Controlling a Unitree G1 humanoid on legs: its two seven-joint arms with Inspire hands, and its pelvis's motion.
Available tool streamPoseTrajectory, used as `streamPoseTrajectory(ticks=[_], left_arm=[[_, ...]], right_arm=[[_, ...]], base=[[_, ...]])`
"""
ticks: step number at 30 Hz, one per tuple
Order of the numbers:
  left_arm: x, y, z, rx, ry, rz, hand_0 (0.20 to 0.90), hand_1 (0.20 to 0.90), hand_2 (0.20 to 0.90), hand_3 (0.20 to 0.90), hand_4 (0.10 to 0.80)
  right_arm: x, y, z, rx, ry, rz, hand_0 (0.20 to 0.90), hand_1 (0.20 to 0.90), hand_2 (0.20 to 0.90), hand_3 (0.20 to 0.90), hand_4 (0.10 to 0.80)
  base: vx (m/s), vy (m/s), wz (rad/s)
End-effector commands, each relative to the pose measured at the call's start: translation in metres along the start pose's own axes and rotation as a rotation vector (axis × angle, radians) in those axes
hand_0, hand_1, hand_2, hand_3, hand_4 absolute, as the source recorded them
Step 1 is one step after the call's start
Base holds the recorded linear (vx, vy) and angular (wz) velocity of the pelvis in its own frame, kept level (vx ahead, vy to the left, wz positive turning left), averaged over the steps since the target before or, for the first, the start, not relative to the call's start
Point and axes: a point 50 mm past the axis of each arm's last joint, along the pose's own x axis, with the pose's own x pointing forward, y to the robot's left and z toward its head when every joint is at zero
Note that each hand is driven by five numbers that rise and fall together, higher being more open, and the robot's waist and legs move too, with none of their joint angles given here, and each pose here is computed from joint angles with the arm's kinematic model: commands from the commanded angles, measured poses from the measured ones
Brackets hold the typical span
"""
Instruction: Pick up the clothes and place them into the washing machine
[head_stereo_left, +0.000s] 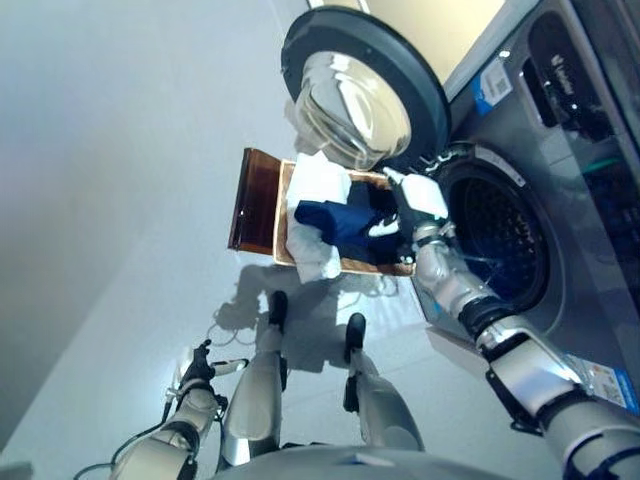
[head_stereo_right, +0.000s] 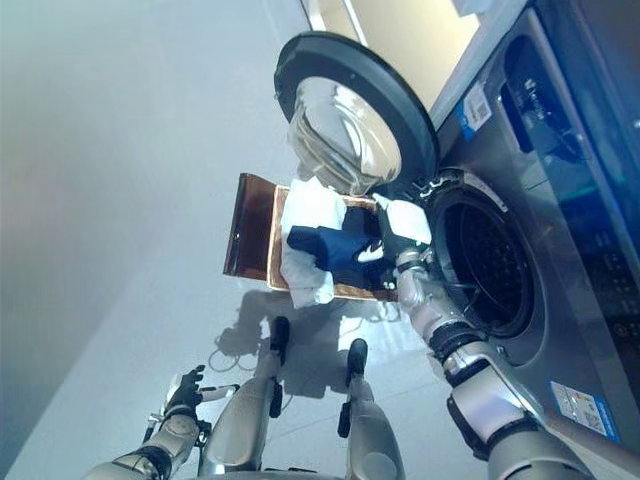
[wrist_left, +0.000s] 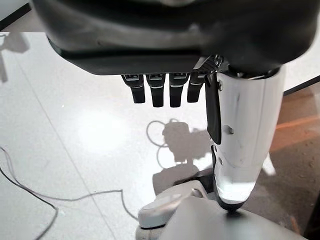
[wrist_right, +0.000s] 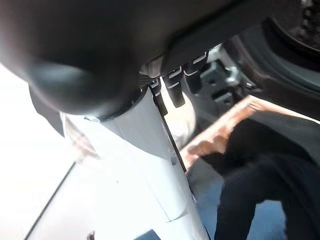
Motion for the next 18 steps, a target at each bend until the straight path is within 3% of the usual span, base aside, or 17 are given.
streamPoseTrajectory(ticks=[1,6,10,18], left_arm=[[-0.003,-0.002,-0.012,0.05,0.034,0.02,0.9,0.9,0.9,0.9,0.8],[-0.003,-0.004,-0.007,0.005,0.017,0.018,0.9,0.9,0.9,0.9,0.8],[-0.003,0.001,-0.008,-0.22,0.063,0.069,0.9,0.9,0.9,0.9,0.8],[0.001,0.007,0.006,-0.414,0.049,0.112,0.9,0.9,0.9,0.9,0.8]], right_arm=[[0.023,-0.057,0.018,0.02,-0.093,-0.236,0.9,0.9,0.9,0.9,0.8],[0.032,-0.075,0.023,-0.023,-0.113,-0.279,0.9,0.9,0.9,0.9,0.8],[0.033,-0.079,0.022,-0.05,-0.109,-0.292,0.9,0.9,0.9,0.9,0.8],[0.025,-0.048,0.02,-0.047,-0.08,-0.192,0.9,0.9,0.9,0.9,0.8]], base=[[-0.023,0.032,0.08],[-0.028,0.025,0.05],[-0.039,-0.001,0.03],[-0.027,-0.003,0.0]])
